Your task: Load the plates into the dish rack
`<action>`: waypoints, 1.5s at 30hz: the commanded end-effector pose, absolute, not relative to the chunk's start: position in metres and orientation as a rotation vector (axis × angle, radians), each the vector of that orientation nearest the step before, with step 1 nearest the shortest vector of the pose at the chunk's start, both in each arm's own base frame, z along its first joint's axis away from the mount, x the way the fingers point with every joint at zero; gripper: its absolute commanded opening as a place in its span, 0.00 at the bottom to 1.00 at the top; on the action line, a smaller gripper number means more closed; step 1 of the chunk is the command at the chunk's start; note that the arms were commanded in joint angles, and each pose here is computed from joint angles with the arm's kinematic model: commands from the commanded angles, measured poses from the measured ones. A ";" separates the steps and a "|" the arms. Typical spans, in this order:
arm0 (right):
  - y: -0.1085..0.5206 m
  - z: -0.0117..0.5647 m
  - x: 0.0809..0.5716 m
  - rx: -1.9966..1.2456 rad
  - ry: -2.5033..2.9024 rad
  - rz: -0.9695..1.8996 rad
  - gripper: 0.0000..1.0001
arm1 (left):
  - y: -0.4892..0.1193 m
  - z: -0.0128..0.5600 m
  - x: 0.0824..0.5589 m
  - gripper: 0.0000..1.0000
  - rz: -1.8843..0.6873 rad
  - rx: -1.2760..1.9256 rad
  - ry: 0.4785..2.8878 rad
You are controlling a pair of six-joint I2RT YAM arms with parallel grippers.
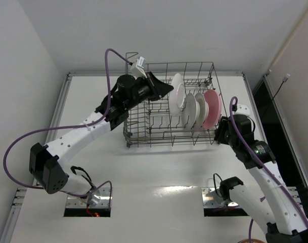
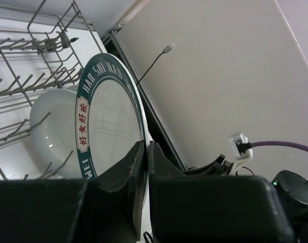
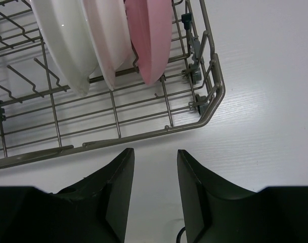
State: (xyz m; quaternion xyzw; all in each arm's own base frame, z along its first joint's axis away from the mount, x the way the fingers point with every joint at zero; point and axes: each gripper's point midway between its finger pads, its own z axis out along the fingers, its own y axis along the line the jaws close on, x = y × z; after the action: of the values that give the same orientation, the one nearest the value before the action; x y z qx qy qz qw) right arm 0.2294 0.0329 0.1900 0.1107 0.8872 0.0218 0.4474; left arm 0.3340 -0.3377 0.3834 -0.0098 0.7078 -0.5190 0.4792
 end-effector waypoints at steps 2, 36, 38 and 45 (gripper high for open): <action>0.027 0.196 0.229 0.305 2.160 0.043 0.37 | -0.350 0.413 0.340 0.00 -1.329 -0.110 1.577; 0.029 0.199 0.232 0.277 2.167 0.042 0.53 | -0.424 0.301 0.379 0.35 -1.156 -0.242 1.878; 0.029 0.199 0.232 0.277 2.167 0.042 0.58 | -0.430 0.317 0.378 0.45 -1.189 -0.200 1.853; 0.026 0.198 0.231 0.299 2.169 0.021 0.64 | -0.417 0.374 0.360 0.68 -1.185 -0.065 1.776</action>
State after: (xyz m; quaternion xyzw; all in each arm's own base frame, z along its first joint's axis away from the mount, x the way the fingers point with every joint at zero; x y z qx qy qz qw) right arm 0.2265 0.0288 0.1889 0.1100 0.8885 0.0113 0.4453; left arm 0.3798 -0.4241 0.3175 -0.0662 0.7596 -0.4654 0.4495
